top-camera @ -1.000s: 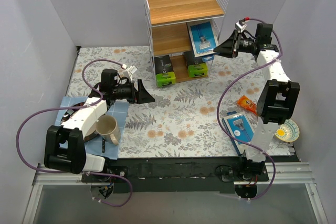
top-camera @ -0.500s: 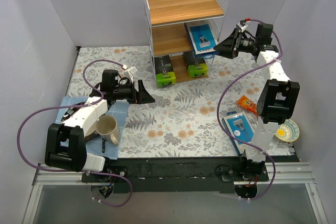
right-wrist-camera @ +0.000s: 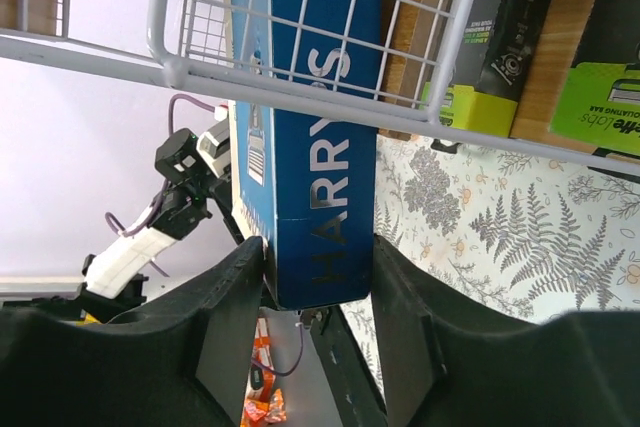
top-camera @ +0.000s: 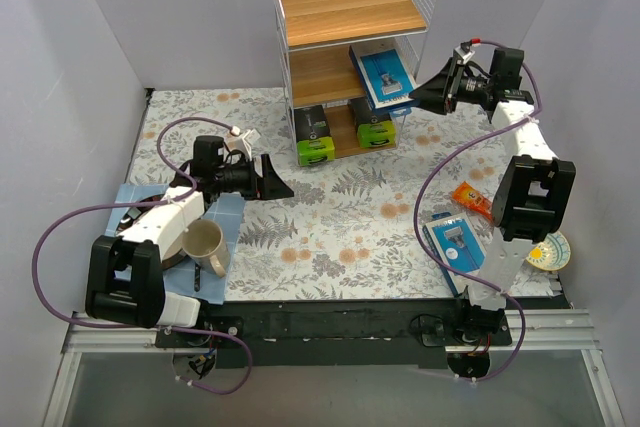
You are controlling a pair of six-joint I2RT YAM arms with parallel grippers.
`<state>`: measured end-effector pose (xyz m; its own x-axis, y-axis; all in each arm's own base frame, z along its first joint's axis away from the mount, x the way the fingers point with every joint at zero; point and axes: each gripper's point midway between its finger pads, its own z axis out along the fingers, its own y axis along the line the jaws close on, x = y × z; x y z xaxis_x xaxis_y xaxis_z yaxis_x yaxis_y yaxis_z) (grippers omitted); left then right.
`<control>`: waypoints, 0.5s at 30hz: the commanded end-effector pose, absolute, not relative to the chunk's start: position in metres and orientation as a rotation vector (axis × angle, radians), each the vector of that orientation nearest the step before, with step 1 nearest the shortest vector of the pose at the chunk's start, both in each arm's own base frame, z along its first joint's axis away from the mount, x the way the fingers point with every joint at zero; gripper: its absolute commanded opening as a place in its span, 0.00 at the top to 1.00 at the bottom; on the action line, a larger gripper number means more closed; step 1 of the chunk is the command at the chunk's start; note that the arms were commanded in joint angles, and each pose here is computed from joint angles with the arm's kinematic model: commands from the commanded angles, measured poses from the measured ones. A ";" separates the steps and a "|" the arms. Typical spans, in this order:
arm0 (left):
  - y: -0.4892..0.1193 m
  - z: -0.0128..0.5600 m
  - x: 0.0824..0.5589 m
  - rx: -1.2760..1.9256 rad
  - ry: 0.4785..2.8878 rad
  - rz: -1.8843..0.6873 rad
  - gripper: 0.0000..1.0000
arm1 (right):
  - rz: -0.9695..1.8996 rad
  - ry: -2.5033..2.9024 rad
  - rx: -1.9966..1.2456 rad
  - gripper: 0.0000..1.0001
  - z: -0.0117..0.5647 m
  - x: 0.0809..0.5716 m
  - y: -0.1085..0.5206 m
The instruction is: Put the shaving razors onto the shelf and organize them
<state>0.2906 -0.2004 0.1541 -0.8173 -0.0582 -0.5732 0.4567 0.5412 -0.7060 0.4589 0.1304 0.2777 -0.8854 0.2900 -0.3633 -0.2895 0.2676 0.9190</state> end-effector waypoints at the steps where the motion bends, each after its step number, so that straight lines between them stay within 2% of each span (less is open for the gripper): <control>1: -0.195 0.164 0.288 0.333 2.192 -1.243 0.24 | 1.633 2.000 -0.077 0.51 0.313 0.453 0.129; 15: -0.180 0.159 0.295 0.317 2.212 -1.184 0.24 | 1.605 1.986 0.020 0.60 0.321 0.461 0.115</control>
